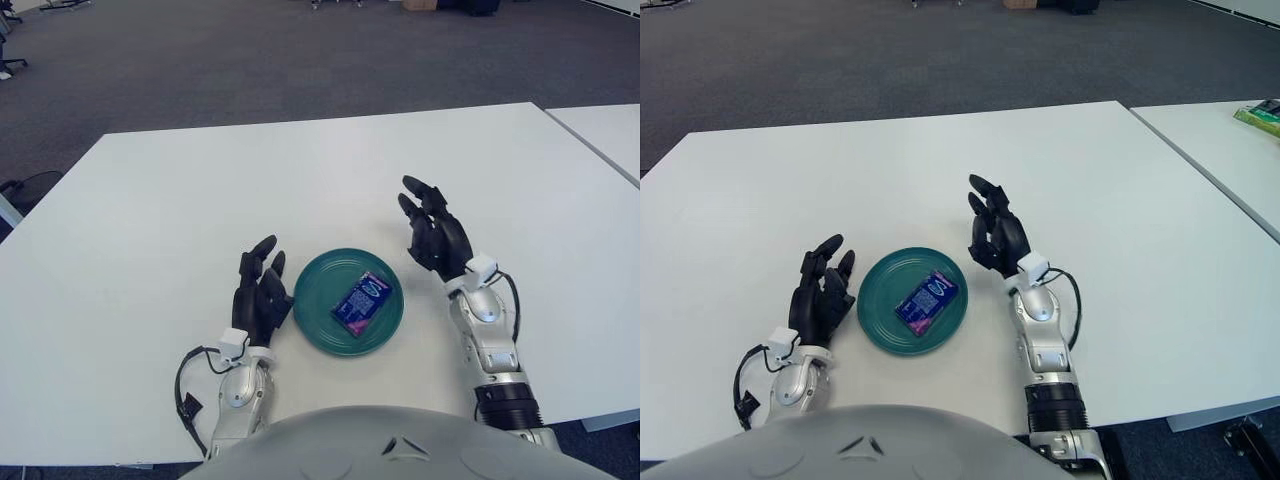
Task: Put the gum into the plate.
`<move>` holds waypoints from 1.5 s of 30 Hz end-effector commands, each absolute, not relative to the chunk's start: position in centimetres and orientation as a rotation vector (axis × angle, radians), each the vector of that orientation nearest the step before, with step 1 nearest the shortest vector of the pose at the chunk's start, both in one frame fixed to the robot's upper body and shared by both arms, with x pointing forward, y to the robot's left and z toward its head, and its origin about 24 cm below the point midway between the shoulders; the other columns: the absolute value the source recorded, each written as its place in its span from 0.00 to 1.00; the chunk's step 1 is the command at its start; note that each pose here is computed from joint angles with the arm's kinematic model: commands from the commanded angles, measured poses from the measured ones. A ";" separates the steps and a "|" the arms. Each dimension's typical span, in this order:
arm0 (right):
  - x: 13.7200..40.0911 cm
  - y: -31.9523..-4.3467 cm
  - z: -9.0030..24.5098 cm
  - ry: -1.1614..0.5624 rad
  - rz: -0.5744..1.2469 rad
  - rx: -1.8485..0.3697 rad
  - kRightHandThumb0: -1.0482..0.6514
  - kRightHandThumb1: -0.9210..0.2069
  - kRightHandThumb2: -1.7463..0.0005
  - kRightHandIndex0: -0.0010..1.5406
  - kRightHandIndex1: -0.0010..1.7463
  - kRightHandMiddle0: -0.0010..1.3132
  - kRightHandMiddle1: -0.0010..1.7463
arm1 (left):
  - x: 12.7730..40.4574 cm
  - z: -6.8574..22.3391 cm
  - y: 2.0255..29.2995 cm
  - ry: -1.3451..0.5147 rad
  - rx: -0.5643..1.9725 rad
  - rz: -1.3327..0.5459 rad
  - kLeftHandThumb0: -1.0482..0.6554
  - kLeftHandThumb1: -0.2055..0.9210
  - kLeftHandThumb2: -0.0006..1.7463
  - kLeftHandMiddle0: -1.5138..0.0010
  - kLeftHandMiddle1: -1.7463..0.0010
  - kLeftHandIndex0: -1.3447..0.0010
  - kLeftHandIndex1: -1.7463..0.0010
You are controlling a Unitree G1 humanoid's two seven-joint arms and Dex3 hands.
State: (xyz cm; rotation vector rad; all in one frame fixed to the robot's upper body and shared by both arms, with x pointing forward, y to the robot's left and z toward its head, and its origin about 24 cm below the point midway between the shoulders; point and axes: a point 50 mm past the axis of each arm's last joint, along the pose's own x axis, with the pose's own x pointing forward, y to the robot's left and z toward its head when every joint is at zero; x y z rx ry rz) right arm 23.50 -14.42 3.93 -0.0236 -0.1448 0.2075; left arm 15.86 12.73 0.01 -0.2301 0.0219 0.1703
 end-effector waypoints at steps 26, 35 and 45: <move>19.9 -14.2 -0.9 0.092 0.193 -0.043 0.08 0.00 0.44 0.02 0.00 0.00 0.02 | 14.2 -0.7 14.4 0.089 -0.195 0.185 0.14 1.00 0.56 0.71 1.00 0.93 0.53; 19.3 -13.9 -2.8 0.131 0.169 0.006 0.10 0.00 0.43 0.02 0.00 0.01 0.01 | 14.0 -0.7 14.8 0.087 -0.165 0.171 0.14 1.00 0.56 0.75 1.00 0.98 0.56; 19.4 -13.7 -3.7 0.129 0.143 0.044 0.12 0.00 0.43 0.02 0.00 0.02 0.02 | 13.9 -0.5 14.7 0.082 -0.040 0.224 0.14 1.00 0.57 0.79 1.00 1.00 0.59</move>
